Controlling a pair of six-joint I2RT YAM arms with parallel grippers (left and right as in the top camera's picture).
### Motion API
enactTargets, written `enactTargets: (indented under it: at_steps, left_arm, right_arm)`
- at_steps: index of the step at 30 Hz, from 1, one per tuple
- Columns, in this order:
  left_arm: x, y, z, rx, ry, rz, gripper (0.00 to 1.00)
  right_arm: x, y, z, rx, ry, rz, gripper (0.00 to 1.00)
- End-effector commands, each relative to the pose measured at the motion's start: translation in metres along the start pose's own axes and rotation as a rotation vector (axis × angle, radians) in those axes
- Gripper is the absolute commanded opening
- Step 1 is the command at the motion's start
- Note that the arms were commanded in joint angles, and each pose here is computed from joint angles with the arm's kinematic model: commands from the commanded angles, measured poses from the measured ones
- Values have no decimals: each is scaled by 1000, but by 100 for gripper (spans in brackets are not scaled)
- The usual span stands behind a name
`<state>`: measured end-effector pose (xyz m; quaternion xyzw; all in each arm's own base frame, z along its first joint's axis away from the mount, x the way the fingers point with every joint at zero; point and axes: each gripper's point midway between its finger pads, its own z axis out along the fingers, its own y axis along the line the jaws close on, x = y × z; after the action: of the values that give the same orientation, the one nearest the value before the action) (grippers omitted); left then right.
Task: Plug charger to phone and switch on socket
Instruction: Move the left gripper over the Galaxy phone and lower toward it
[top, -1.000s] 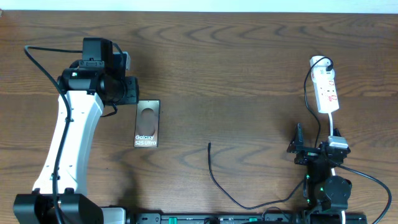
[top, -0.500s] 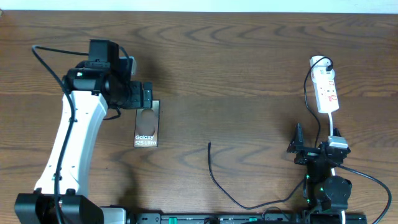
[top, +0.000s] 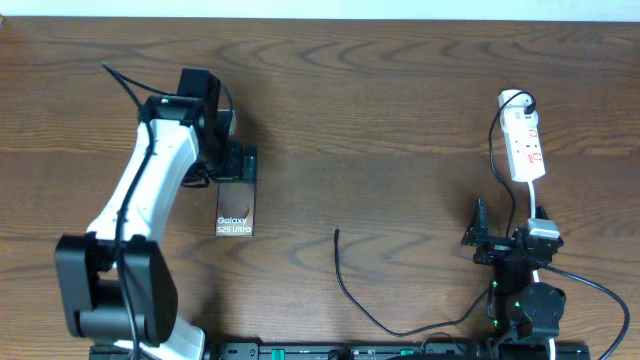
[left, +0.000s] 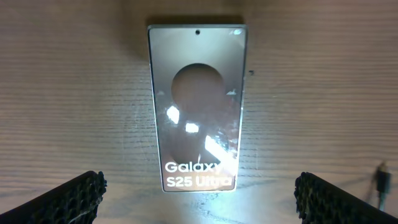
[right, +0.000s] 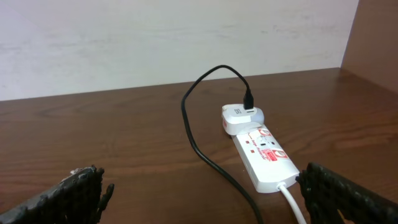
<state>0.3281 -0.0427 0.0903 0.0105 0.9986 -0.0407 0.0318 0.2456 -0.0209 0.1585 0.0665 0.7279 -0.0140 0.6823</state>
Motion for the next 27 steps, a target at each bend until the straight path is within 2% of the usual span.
enactTargets:
  at_steps: [1, 13, 27]
  left_arm:
    - [-2, 2, 14, -15, 46, -17, 99]
    - [-15, 3, 36, -14, 22, -16, 99]
    - [-3, 5, 54, -15, 42, -17, 99]
  right_arm:
    - [0, 1, 0, -1, -1, 12, 99]
    - [0, 1, 0, -1, -1, 12, 99]
    - [0, 1, 0, -2, -1, 12, 99]
